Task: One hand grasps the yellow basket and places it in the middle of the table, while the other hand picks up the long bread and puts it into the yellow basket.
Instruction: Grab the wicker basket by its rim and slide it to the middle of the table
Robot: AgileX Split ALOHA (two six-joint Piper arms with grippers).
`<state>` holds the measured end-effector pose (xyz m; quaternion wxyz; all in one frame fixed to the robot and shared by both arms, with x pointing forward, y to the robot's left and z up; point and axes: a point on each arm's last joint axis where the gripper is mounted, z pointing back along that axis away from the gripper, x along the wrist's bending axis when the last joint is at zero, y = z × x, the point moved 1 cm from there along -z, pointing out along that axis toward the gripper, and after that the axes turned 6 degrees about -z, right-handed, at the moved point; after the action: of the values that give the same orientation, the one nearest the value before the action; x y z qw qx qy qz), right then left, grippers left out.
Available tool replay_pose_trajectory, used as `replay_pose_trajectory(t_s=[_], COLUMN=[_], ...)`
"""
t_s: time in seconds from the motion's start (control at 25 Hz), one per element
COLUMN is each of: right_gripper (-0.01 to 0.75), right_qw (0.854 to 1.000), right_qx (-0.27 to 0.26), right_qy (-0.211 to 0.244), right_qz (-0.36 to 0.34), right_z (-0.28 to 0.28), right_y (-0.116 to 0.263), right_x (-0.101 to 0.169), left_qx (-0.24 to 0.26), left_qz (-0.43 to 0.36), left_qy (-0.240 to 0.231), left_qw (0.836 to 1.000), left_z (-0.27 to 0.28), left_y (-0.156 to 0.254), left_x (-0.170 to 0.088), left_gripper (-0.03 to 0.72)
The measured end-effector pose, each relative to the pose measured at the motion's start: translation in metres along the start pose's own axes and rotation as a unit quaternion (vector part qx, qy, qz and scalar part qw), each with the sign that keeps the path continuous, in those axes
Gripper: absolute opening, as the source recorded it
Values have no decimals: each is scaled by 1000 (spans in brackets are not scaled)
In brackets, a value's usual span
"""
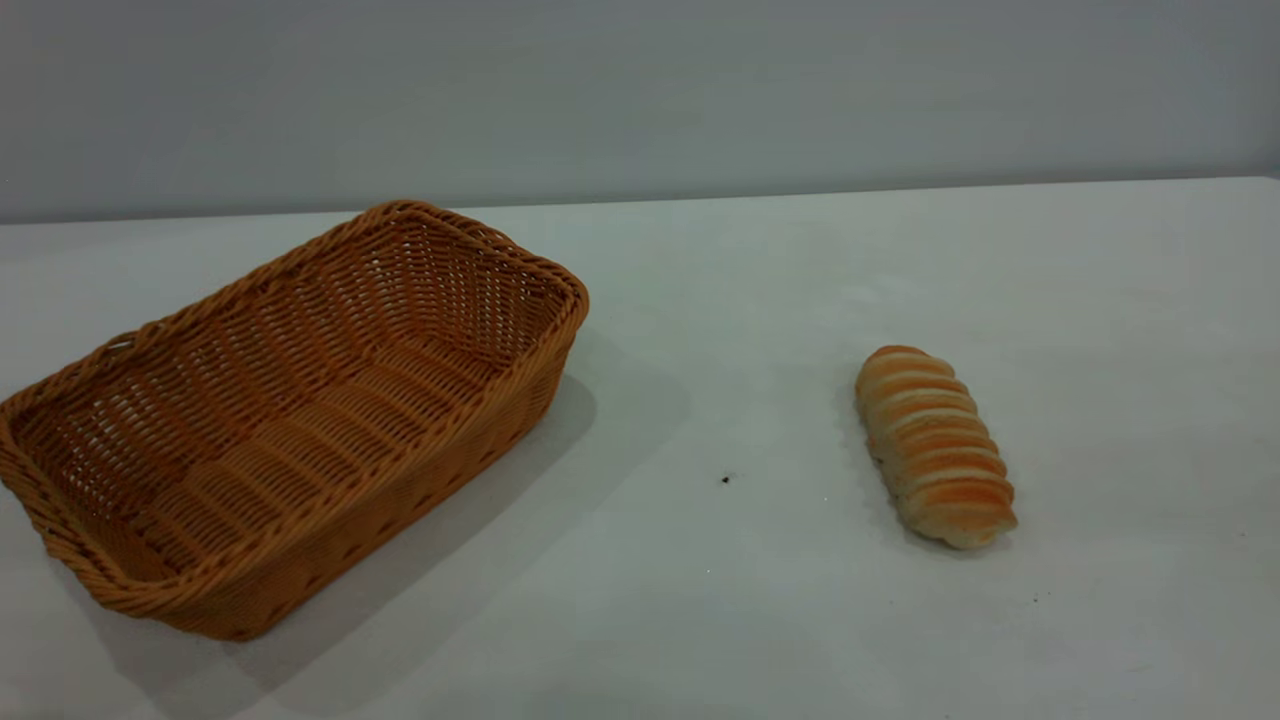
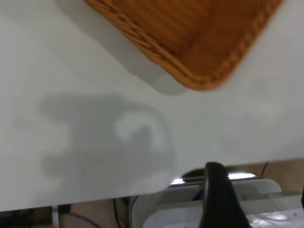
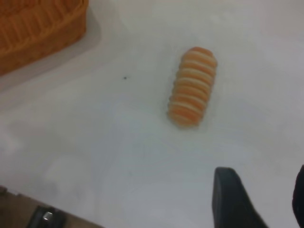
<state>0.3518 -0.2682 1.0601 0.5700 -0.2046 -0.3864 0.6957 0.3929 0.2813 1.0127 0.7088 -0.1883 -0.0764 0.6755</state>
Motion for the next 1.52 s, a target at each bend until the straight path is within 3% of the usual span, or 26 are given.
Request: replay_pose_trajectory(t_s=[0.36, 0.56, 0.84, 1.52], right_gripper=[353, 353, 353, 353], right_qw=[1000, 1000, 1000, 1000], right_qx=[17, 16, 15, 15], right_qy=[-2, -2, -2, -1], right_qz=[-16, -16, -14, -14], right_z=[-13, -13, -13, -13], right_y=[-4, -4, -4, -4], right_x=[-4, -4, -4, -4], left_qx=[64, 79, 58, 81], left_qz=[114, 223, 320, 357], left_qy=[-29, -50, -72, -89], left_qw=[991, 970, 943, 926], left_z=[-59, -87, -113, -183], left_y=[-43, -48, -55, -50], left_x=[13, 19, 27, 39], left_gripper=[465, 465, 465, 465])
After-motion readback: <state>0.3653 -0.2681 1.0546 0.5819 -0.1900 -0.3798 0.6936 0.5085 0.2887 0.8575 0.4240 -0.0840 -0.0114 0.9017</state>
